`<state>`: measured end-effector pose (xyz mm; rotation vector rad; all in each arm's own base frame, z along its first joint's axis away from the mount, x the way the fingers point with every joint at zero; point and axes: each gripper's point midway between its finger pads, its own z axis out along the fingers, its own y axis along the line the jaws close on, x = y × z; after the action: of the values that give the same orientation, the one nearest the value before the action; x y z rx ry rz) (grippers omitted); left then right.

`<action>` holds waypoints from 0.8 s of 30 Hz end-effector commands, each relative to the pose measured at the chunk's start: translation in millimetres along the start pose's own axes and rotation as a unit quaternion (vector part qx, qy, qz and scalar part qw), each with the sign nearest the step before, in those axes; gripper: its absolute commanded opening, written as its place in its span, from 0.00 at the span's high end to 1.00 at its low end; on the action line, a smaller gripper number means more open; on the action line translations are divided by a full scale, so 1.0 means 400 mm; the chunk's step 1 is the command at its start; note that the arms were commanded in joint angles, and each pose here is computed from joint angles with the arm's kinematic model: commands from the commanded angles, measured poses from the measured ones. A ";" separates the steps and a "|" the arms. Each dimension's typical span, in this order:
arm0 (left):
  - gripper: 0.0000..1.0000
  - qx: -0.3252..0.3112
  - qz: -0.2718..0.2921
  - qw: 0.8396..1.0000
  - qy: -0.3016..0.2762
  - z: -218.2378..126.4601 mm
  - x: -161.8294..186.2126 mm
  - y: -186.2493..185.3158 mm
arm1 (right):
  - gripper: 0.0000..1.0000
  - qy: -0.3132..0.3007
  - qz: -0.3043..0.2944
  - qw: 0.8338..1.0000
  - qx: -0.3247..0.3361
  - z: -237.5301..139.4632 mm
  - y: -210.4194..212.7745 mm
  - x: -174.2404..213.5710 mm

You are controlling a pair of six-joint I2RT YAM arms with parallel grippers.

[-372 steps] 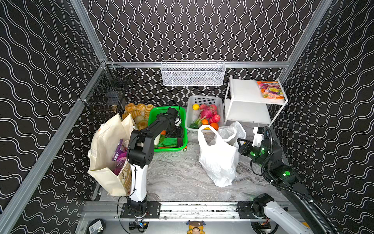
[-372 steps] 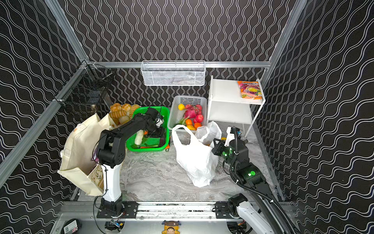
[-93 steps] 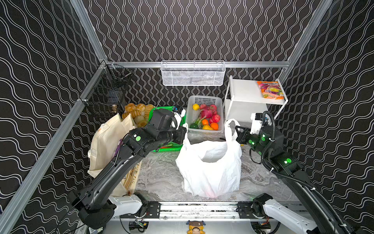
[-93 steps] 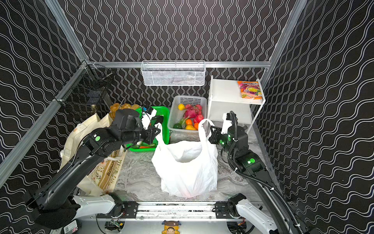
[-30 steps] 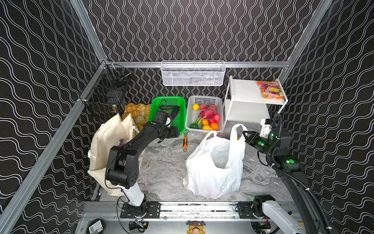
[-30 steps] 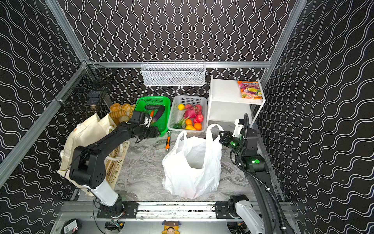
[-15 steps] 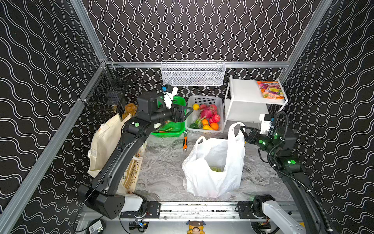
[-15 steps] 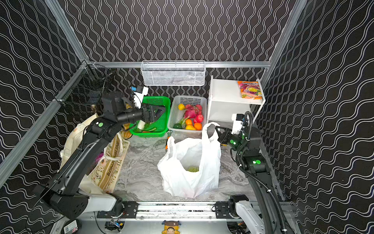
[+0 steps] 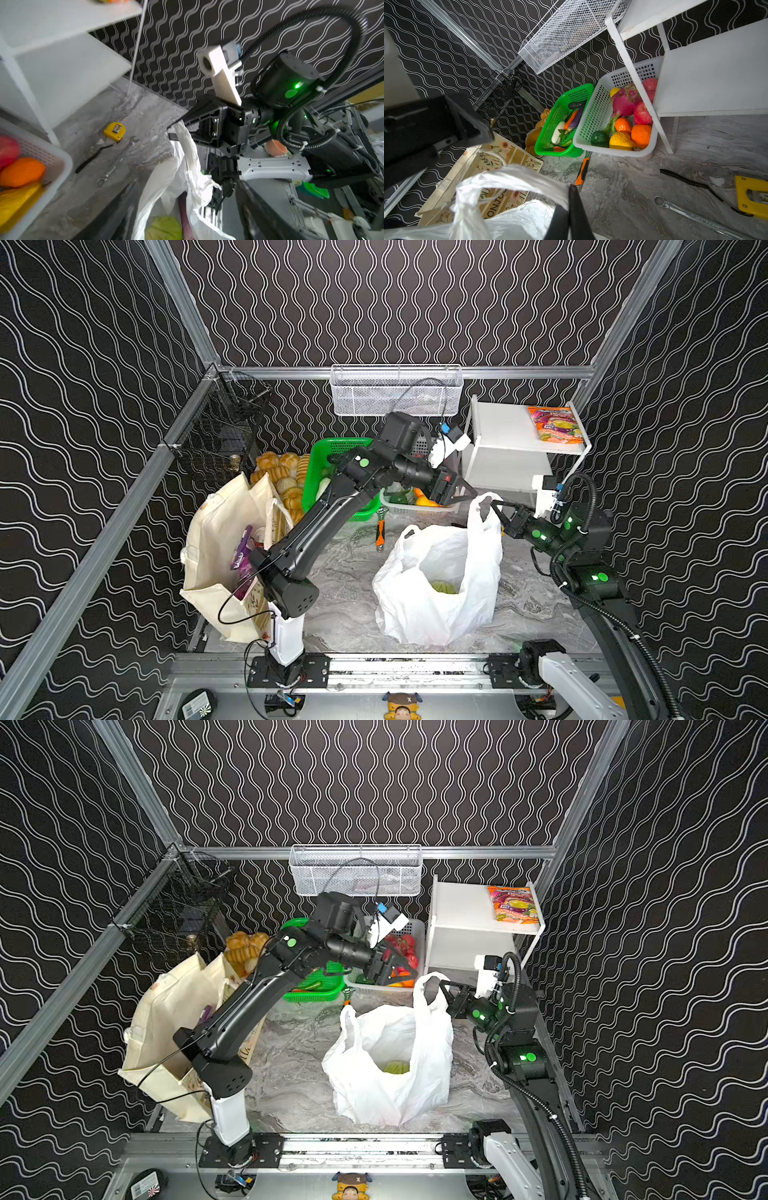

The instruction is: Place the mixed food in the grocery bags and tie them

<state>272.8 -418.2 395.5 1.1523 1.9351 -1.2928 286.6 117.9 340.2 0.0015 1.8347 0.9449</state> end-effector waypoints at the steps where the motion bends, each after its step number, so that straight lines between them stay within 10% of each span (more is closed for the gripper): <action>1: 0.30 0.024 -0.006 1.000 0.019 0.021 0.028 -0.018 | 1.00 -0.012 -0.019 1.000 -0.019 -0.003 0.022 -0.015; 11: 0.45 0.041 -0.016 0.999 0.017 0.078 0.031 -0.024 | 1.00 -0.001 -0.018 0.999 -0.030 -0.004 0.031 -0.005; 18: 0.98 0.058 -0.035 0.998 -0.012 0.082 -0.003 -0.034 | 1.00 0.022 -0.037 0.998 -0.044 -0.005 0.039 0.022; 24: 1.00 0.049 -0.036 0.997 -0.038 0.048 -0.031 -0.054 | 0.71 0.064 -0.112 0.981 -0.145 -0.028 0.122 0.067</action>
<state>258.4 -443.6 386.6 1.1029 1.9604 -1.4327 267.6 137.5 338.7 -0.2214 1.8302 0.9942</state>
